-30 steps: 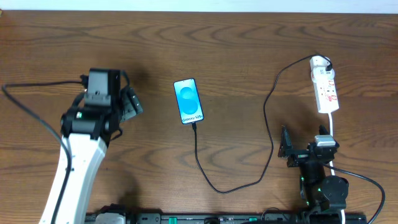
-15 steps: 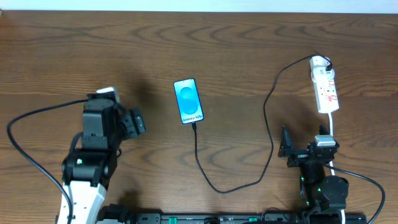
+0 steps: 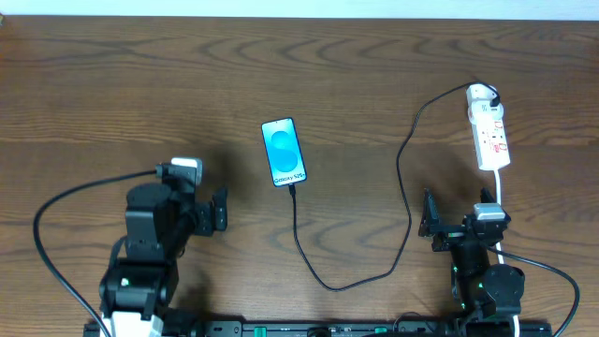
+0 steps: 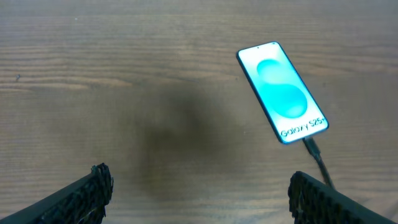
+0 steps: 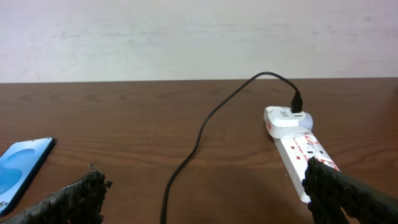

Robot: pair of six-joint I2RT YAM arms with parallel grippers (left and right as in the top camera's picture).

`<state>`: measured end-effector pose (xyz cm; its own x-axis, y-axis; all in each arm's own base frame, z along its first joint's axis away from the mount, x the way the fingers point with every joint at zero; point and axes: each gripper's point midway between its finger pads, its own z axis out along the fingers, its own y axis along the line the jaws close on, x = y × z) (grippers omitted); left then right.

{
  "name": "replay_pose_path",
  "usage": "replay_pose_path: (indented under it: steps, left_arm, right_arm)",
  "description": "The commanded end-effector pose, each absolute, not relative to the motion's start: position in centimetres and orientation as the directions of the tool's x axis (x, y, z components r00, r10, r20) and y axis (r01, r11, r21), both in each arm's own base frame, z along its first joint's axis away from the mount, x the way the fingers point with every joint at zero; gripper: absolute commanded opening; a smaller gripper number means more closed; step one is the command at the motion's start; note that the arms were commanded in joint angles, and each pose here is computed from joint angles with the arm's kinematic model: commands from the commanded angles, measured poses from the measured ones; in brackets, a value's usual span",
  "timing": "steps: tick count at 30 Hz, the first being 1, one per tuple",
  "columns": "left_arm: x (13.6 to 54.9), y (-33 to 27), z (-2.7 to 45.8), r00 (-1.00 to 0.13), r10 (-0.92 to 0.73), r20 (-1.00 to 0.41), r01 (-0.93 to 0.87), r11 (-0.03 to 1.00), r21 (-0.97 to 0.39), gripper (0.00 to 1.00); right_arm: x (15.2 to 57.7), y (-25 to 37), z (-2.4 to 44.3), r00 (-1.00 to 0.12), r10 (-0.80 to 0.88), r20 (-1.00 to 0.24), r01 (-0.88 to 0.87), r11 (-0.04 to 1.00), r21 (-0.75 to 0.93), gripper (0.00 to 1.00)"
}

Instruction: Plug charger to phone and switch on socket

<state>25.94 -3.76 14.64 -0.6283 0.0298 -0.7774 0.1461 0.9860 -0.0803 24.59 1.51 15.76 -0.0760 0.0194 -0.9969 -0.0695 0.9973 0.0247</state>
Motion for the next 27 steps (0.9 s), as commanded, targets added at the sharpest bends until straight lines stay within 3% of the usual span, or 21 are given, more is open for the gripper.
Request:
replay_pose_path:
  steps: [1, 21, 27]
  left_arm:
    - [25.1, -4.0, 13.7, -0.597, 0.054, -0.801, 0.179, 0.981, -0.068, 0.92]
    - [24.1, -3.7, 14.8, -0.244, 0.028, -0.969, 0.185, 0.983, -0.018, 0.92]
    - [24.0, -3.6, 15.0, -0.209, 0.026, -0.978, 0.177, 0.984, -0.012, 0.92]
  right_arm:
    - [24.6, 1.6, 15.7, -0.077, 0.033, -0.996, -0.073, 0.997, 0.039, 0.99]
    - [24.6, 1.6, 15.7, -0.077, 0.033, -0.996, -0.073, 0.997, 0.039, 0.99]
    - [24.6, 1.6, 15.7, -0.077, 0.033, -0.996, -0.073, 0.997, 0.039, 0.99]
